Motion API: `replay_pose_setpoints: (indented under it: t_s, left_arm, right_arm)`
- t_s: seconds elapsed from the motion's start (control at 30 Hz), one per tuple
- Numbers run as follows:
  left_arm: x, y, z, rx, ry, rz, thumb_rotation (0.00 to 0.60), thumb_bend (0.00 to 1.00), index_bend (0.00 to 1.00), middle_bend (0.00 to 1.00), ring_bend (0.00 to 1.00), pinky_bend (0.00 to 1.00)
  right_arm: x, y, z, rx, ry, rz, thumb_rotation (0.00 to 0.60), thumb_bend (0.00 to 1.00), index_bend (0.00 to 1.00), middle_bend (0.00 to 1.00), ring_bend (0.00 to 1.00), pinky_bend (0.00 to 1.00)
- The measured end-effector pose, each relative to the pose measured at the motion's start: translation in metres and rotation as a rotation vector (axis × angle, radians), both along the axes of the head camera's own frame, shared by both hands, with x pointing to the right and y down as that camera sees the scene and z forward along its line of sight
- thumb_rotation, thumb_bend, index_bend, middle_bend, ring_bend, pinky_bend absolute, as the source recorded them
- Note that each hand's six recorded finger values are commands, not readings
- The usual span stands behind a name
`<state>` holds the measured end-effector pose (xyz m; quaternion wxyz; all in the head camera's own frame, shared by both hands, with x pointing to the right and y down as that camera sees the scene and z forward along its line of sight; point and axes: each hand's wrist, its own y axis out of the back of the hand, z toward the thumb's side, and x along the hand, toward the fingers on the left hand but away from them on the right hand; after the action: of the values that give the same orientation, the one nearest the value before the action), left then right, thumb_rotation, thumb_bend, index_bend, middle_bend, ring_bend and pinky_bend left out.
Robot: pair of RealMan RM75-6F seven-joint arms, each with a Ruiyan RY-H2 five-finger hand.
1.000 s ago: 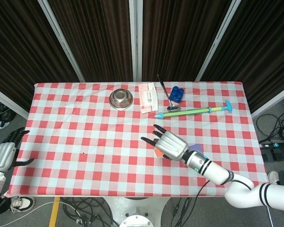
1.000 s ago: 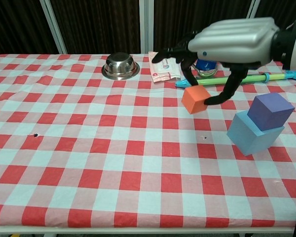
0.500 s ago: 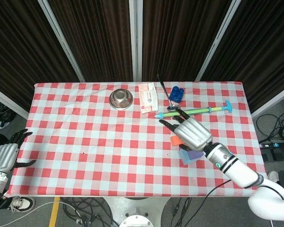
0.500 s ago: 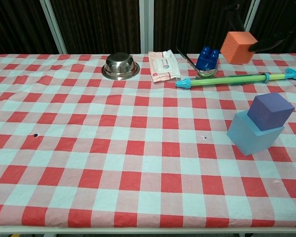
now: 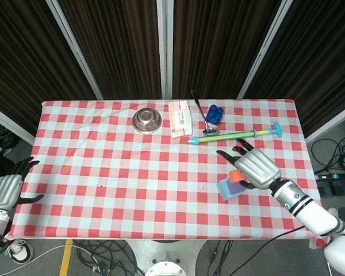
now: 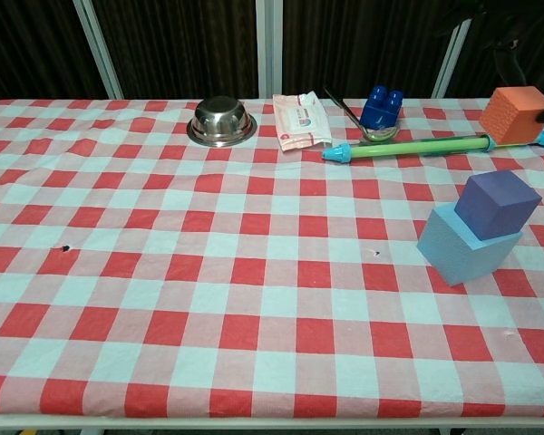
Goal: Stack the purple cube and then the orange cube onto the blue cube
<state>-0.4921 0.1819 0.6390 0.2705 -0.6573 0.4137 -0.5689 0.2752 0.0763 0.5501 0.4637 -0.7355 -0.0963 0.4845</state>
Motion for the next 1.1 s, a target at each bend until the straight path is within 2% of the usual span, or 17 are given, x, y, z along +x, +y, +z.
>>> replay_pose_setpoints:
  t_s: [0.3,0.6,1.1]
  left_arm:
    - [0.000,-0.001,0.000,0.004,-0.002,0.000,0.600,0.09,0.22,0.19,0.12,0.28]
    - [0.000,0.000,0.002,0.000,-0.014,0.005,0.600,0.09,0.22,0.19,0.12,0.28]
    - [-0.002,0.000,0.006,-0.007,-0.034,0.004,0.600,0.09,0.22,0.19,0.12,0.28]
  right_arm:
    - [0.025,0.007,0.007,-0.031,0.030,0.001,0.600,0.17,0.00,0.51,0.17,0.04]
    - [0.036,0.011,0.022,-0.013,0.058,-0.083,0.600,0.17,0.00,0.50,0.17,0.07]
    - [0.033,0.008,0.039,-0.011,-0.016,-0.131,0.600,0.17,0.00,0.50,0.17,0.09]
